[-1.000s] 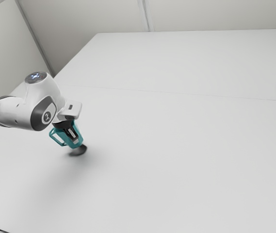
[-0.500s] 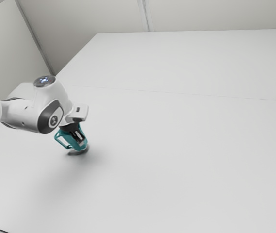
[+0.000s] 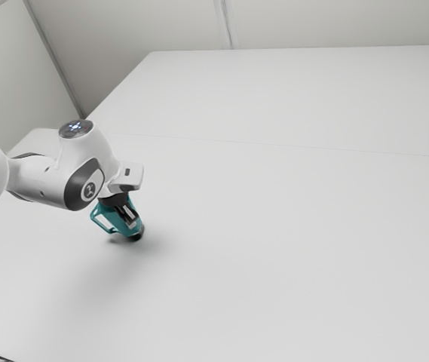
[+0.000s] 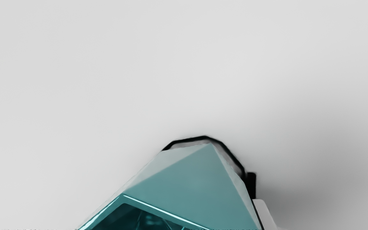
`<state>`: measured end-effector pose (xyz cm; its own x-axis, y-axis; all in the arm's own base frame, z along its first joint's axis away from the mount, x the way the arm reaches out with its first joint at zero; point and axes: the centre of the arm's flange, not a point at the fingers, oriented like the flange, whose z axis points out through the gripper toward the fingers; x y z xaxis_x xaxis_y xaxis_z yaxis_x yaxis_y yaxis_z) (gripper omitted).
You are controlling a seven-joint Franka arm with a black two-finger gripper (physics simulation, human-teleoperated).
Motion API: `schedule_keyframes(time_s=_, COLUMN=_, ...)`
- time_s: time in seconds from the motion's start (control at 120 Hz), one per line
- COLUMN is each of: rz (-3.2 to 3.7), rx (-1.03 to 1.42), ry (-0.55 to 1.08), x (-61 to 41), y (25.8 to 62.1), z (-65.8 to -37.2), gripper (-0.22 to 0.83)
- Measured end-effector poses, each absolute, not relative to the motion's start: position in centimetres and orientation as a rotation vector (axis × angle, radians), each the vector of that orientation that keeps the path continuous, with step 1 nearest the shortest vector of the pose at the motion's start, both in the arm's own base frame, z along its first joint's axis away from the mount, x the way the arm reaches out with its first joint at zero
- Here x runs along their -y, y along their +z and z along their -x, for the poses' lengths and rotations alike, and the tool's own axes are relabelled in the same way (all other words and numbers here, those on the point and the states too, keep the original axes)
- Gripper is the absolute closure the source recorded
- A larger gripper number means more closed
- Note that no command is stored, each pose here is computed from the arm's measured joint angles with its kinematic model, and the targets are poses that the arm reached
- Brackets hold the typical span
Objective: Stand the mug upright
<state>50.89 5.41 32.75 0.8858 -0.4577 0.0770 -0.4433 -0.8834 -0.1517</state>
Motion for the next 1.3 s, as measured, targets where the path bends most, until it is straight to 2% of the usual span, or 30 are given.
schedule_keyframes(time_s=0.292, rz=2.944, rx=-0.643, ry=-0.159, x=-6.4, y=32.8, z=-50.7, gripper=0.74)
schedule_keyframes(time_s=0.833, rz=2.948, rx=-0.629, ry=-0.17, x=-6.6, y=33.4, z=-50.8, gripper=0.48)
schedule_keyframes(time_s=1.3, rz=2.958, rx=-0.615, ry=-0.197, x=-6.6, y=37.5, z=-50.0, gripper=0.4)
